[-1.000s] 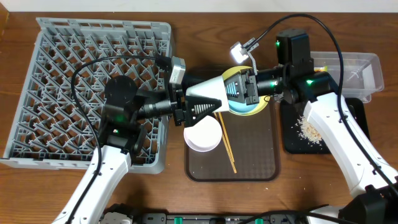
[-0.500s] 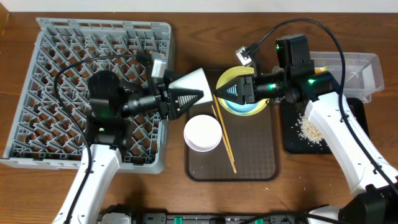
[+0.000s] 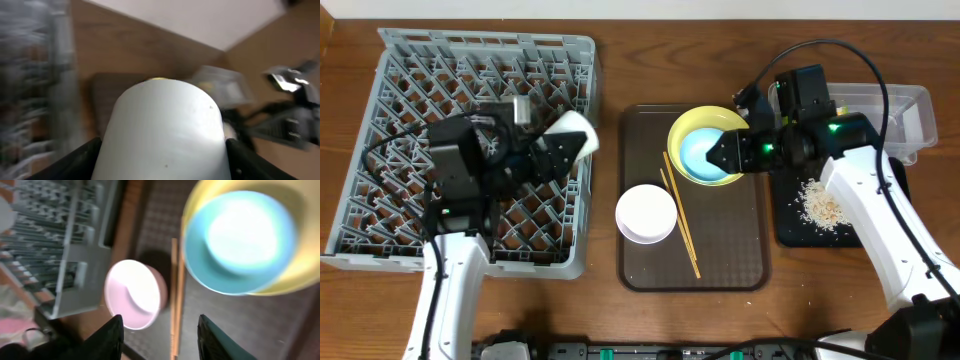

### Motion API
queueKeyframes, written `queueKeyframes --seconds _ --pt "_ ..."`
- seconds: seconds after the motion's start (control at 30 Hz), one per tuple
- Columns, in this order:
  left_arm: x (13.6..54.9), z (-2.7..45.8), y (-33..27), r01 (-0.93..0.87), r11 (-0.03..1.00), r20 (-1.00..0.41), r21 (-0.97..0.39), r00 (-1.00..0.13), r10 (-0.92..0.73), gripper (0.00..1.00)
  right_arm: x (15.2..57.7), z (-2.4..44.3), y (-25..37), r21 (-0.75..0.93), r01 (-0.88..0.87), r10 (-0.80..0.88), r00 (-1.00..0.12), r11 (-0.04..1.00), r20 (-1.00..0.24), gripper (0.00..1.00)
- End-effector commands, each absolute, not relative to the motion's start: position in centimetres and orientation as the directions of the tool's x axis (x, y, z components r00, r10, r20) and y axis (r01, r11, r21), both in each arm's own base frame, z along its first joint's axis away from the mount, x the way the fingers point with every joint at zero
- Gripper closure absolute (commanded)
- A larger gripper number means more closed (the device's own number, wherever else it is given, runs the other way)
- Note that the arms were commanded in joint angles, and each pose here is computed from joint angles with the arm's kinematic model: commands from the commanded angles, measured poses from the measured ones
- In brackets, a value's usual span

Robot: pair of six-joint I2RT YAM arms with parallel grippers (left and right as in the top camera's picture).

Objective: Sort waste into correct bins and load items into the dishwasher
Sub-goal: 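Lower the white cup into the grey dish rack with the left gripper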

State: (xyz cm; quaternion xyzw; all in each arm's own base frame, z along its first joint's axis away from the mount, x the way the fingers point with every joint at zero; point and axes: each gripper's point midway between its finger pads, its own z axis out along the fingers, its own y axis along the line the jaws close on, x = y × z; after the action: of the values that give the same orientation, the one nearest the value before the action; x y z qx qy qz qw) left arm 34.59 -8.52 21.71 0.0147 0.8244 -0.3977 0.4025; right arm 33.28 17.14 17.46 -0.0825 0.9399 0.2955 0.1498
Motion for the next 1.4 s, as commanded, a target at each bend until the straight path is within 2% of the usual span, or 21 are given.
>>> queueKeyframes --seconds 0.0,0.2,0.37,0.5,0.67,1.03,1.07,1.23,1.27,1.37 --pt "35.4 20.8 -3.8 0.167 0.860 -0.730 -0.482 -0.620 -0.288 0.63 33.8 17.9 14.7 0.438 -0.236 -0.063 -0.925 0.867 -0.374 0.55" --pt "33.2 20.0 0.5 -0.071 0.937 -0.645 -0.341 -0.707 -0.289 0.68 33.5 17.8 12.4 0.415 -0.178 -0.023 -0.936 0.892 -0.351 0.55" --pt "30.6 20.6 3.7 -0.238 0.952 -0.583 -0.194 -0.752 -0.307 0.68 33.2 18.1 10.1 0.376 -0.130 0.012 -0.936 0.918 -0.353 0.55" --pt "29.2 19.7 4.7 -0.293 0.948 -0.536 -0.127 -0.783 -0.314 0.67 32.9 18.3 8.0 0.304 -0.081 0.036 -0.932 0.949 -0.360 0.55" --pt "27.4 17.4 7.0 -0.371 0.928 -0.446 0.020 -0.834 -0.324 0.67 32.3 18.3 6.2 0.263 -0.029 0.066 -0.937 0.964 -0.344 0.55" --pt "27.7 11.8 7.1 -0.370 0.927 -0.244 0.065 -0.906 -0.345 0.66 31.7 18.0 5.2 0.256 -0.010 0.074 -0.945 0.966 -0.318 0.55" --pt "27.7 11.3 7.1 -0.369 0.927 -0.226 0.068 -0.910 -0.346 0.62 31.7 18.0 5.2 0.256 -0.010 0.074 -0.945 0.966 -0.318 0.55" --pt "27.7 8.8 7.1 -0.362 0.928 -0.138 0.085 -0.927 -0.349 0.60 31.6 18.0 5.2 0.256 -0.010 0.074 -0.946 0.967 -0.317 0.55" --pt "27.7 8.4 7.1 -0.361 0.929 -0.122 0.088 -0.929 -0.349 0.57 31.6 18.0 5.2 0.256 -0.011 0.072 -0.946 0.967 -0.316 0.55" --pt "27.6 7.5 7.1 -0.358 0.929 -0.093 0.093 -0.932 -0.350 0.34 31.5 18.0 5.2 0.251 -0.023 0.059 -0.948 0.968 -0.314 0.54"
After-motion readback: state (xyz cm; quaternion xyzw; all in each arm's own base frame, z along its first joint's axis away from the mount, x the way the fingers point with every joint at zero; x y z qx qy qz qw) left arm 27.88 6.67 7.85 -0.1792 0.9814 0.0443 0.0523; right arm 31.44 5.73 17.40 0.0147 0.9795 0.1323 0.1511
